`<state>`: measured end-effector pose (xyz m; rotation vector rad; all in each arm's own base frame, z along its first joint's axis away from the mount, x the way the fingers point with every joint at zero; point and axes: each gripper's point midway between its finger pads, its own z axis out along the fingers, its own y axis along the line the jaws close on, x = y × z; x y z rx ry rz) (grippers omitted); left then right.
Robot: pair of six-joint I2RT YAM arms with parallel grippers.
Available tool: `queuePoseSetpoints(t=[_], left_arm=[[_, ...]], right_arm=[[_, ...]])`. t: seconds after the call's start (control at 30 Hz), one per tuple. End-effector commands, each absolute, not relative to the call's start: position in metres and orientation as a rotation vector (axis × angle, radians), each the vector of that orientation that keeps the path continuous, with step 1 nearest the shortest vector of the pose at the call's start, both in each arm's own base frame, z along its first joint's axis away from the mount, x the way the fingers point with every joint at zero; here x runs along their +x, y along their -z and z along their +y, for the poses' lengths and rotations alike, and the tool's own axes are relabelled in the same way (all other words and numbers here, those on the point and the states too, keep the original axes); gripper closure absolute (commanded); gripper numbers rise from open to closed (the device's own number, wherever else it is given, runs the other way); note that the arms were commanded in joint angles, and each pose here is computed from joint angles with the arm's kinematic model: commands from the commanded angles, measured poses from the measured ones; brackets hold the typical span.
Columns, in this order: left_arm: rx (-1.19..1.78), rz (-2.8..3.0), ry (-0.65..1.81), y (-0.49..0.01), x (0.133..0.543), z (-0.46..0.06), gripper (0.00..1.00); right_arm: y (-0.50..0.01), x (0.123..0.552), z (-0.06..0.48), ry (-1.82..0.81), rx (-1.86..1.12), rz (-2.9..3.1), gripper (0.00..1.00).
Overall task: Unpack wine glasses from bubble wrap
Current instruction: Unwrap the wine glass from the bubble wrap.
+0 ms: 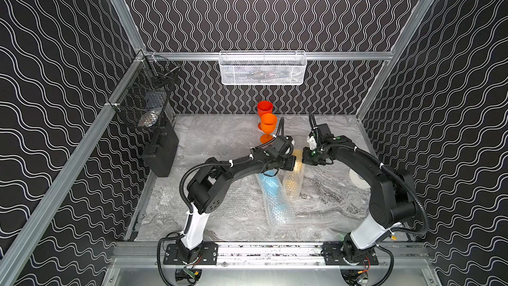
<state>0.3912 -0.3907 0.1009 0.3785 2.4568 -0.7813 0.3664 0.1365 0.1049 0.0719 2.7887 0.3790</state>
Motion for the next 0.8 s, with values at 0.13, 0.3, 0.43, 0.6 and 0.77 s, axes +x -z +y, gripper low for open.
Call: queuePoseSetpoints(t=[0.13,0.3,0.43,0.6,0.77], left_arm=[[0.356,2.452,0.733,-0.1041,0.3959,-0.3820,0.96],[0.352,2.447,0.730,-0.1057,0.3968,-0.3807,0.96],[0.348,2.449,0.729,-0.1049,0.3975,-0.3800,0.96],[0.343,2.448,0.731,-0.1052,0.3983,-0.3797,0.97],[0.337,2.449,0.733,-0.1045,0.3986,-0.3791,0.97]], right_arm=[[-0.1064,0.3698,0.1287,-0.345,0.109,2.775,0.96],[-0.1057,0.3700,0.1268,-0.344,0.118,2.776,0.96],[-0.1059,0.3706,0.1248,-0.341,0.127,2.773,0.96],[-0.1068,0.3718,0.1232,-0.345,0.136,2.769,0.96],[-0.1065,0.3720,0.1211,-0.345,0.147,2.766,0.96]])
